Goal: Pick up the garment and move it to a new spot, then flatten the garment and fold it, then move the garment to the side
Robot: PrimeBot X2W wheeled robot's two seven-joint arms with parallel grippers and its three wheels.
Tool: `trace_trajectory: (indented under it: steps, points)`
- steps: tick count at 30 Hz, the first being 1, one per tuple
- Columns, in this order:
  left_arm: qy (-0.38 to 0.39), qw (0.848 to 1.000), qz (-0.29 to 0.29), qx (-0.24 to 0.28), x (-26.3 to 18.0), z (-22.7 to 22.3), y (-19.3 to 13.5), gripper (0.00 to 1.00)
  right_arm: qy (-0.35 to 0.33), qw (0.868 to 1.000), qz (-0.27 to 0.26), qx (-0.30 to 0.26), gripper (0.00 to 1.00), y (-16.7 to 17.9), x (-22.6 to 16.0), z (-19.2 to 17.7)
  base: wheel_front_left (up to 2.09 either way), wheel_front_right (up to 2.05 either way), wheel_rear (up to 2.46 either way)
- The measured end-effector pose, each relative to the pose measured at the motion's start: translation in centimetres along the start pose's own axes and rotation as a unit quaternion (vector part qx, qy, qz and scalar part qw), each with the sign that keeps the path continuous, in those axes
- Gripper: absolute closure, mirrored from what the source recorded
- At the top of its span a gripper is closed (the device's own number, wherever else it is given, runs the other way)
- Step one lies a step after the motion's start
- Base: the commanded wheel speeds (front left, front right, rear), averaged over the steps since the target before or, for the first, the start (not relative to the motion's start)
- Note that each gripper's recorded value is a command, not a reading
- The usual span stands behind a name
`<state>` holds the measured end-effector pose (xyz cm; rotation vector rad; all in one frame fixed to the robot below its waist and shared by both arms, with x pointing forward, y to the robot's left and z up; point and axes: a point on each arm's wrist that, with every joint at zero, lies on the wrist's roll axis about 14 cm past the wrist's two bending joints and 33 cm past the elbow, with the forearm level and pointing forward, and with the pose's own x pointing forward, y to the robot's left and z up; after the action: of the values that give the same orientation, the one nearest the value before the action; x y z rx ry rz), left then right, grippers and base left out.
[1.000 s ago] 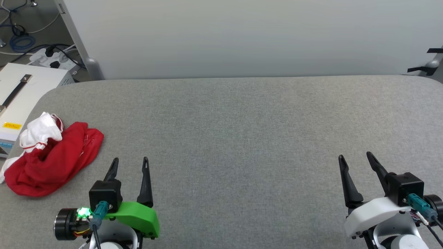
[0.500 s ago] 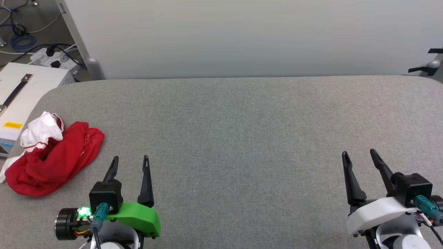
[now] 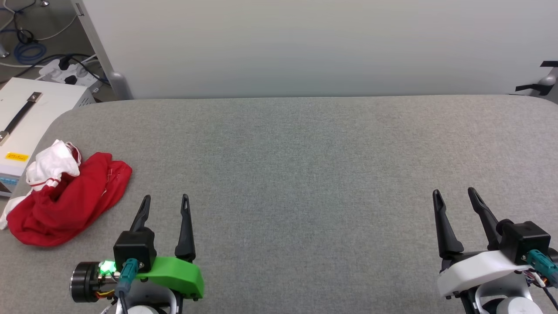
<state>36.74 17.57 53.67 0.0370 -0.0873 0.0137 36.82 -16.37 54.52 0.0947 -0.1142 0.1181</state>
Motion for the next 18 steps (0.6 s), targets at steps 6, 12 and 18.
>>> trace_trajectory:
  steps: [6,12,18]
  points:
    - [-0.004,1.000,-0.002,-0.001,-0.01,0.08,-0.14,0.00,-0.005,1.000,0.000,0.006,0.00,0.00,-0.02,0.08,0.00,0.00,0.00]
    - [-0.009,1.000,-0.004,-0.006,-0.04,0.20,-0.30,0.00,-0.007,1.000,-0.001,0.010,0.00,0.03,-0.25,-0.03,0.00,0.00,0.00]
    - [-0.014,1.000,-0.004,-0.009,-0.11,0.26,-0.38,0.00,-0.014,1.000,0.000,0.014,0.00,0.09,-0.31,0.12,0.00,0.00,0.00]
